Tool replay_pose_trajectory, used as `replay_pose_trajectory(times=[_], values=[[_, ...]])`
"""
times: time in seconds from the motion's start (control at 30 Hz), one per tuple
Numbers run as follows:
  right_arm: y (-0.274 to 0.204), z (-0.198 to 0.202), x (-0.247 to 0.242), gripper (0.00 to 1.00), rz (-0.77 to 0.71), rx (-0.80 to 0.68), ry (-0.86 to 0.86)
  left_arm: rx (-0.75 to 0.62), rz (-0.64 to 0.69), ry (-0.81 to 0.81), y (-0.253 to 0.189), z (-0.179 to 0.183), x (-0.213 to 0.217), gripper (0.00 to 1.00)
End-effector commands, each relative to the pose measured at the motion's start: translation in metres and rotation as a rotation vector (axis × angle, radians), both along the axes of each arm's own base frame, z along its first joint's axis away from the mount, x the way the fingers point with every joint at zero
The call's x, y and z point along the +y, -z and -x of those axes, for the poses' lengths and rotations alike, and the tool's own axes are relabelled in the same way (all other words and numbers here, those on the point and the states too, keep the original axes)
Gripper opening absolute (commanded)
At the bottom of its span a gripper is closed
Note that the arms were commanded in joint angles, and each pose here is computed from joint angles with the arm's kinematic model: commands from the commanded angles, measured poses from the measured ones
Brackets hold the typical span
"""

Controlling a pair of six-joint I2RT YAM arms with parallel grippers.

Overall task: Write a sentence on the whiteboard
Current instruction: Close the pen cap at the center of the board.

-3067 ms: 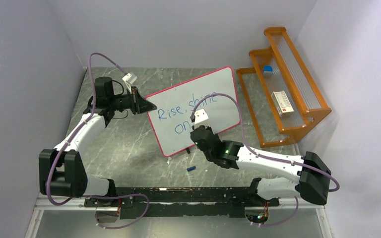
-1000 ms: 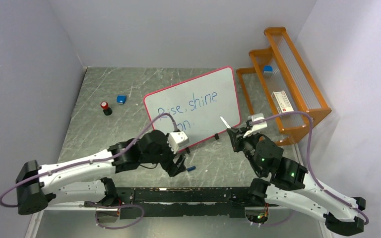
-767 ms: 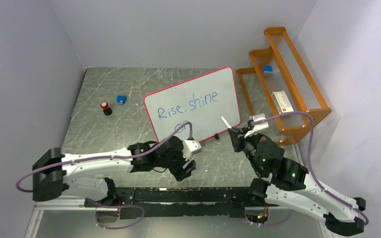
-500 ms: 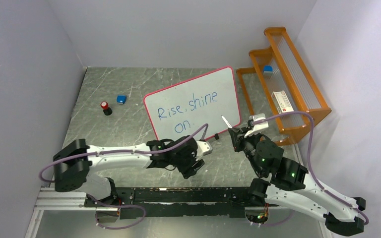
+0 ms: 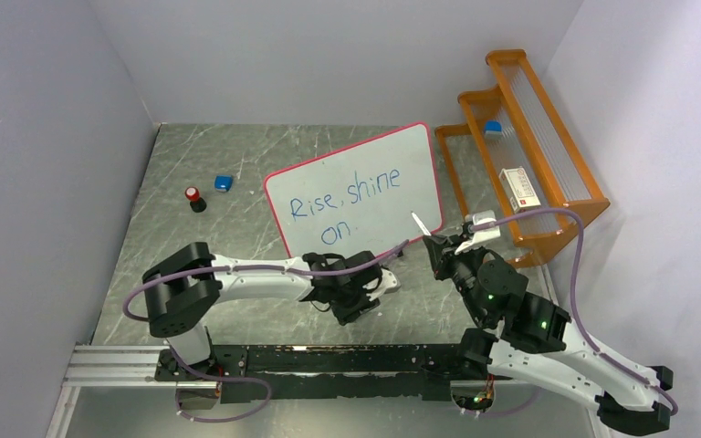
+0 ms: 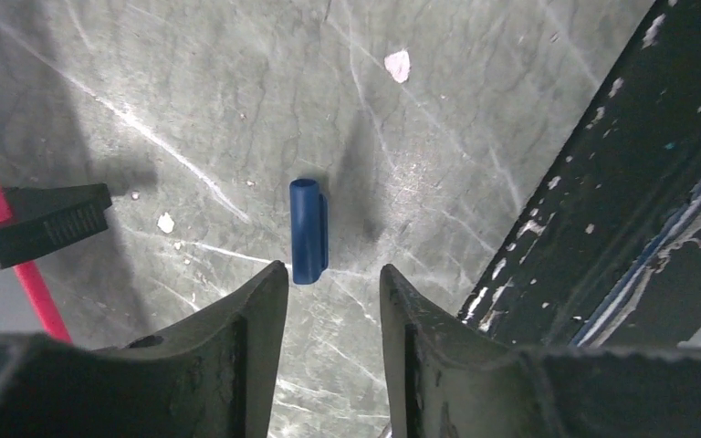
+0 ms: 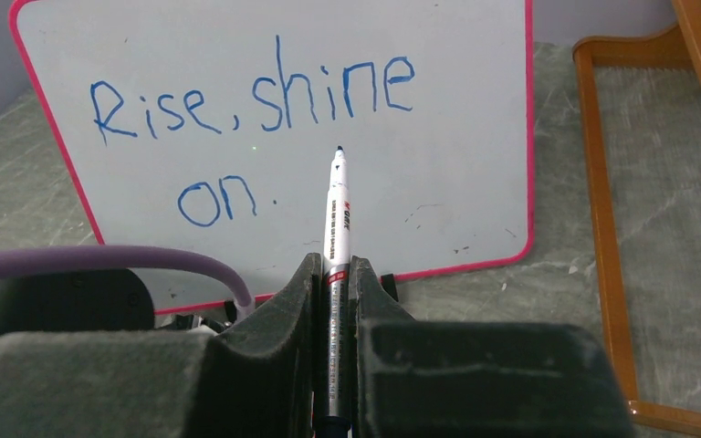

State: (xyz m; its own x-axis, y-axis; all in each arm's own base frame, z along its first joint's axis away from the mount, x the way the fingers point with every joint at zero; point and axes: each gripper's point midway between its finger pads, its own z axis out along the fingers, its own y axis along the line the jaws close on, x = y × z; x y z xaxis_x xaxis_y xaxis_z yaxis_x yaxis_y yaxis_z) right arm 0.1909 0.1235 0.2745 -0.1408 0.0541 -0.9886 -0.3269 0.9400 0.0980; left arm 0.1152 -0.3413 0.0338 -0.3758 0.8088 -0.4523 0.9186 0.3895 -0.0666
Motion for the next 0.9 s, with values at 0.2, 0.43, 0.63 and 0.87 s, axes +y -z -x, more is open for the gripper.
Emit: replay_pose_trajectory(times=[0.2, 0.43, 0.63, 0.87], values=[[0.001, 0.000, -0.007, 0.00, -0.015, 0.002, 0.030, 0.060, -0.052, 0.092, 0.020, -0.009, 0.004, 0.42], [0.002, -0.001, -0.008, 0.00, -0.011, 0.000, 0.037, 0.093, -0.074, 0.115, 0.035, -0.004, 0.006, 0.39], [0.001, -0.001, -0.010, 0.00, -0.020, -0.003, 0.046, 0.092, -0.130, 0.104, 0.044, 0.001, 0.018, 0.33], [-0.001, -0.001, -0.014, 0.00, -0.031, -0.006, 0.058, 0.062, -0.190, 0.088, 0.053, 0.013, 0.029, 0.31]])
